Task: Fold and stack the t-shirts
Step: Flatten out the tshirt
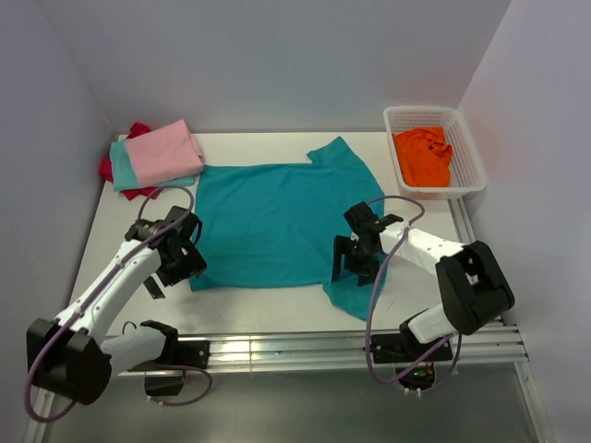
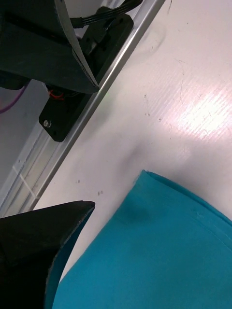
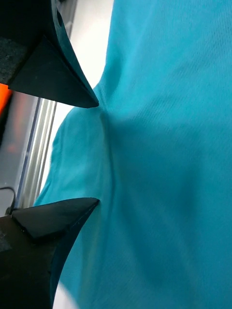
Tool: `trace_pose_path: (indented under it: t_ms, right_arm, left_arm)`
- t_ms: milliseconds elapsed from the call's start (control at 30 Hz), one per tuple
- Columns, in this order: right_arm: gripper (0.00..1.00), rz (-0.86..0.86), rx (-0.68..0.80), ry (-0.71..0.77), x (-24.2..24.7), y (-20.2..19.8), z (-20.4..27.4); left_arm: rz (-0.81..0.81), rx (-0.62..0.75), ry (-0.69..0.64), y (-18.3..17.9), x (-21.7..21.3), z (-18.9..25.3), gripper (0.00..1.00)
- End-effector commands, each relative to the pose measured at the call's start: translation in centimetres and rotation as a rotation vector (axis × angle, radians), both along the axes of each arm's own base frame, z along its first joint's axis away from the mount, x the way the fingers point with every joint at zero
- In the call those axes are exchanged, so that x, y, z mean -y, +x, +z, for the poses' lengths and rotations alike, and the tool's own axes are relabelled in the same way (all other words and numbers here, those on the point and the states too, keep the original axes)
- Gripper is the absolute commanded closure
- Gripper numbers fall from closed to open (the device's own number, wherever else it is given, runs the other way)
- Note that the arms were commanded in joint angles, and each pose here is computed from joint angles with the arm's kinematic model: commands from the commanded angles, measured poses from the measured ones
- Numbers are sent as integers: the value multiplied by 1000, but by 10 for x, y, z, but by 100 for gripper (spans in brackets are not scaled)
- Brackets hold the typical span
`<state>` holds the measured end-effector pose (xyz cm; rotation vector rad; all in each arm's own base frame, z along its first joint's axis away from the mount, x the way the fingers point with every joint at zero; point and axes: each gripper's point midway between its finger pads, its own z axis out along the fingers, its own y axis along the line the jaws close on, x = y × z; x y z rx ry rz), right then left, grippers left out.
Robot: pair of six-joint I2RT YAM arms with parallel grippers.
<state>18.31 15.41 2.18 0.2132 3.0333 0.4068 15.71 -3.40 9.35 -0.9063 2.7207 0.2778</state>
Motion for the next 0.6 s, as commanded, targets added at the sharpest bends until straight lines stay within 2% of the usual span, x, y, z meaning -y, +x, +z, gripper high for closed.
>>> trace_pose_path:
  t_ms: [0,167,300,333,467,567]
  right_arm:
    - [18,-43,109,-83,21,10,32]
    - [18,-112,168,-21,22,-1,56]
    - [18,-187,223,1,31,-13,68]
    - [18,-198,201,-28,38,-21,65]
    - [19,-254,104,-146,65,-54,47]
    - [22,-289,69,-164,73,-72,40]
  left_arm:
    - [35,69,-34,1,2,12,1]
    - [5,148,-114,18,18,9,2]
    - [-14,138,-150,22,27,-8,6]
    - [-16,125,-154,22,28,-12,10]
    - [-2,66,-130,22,28,-24,16]
    - [16,57,-129,24,29,-28,21]
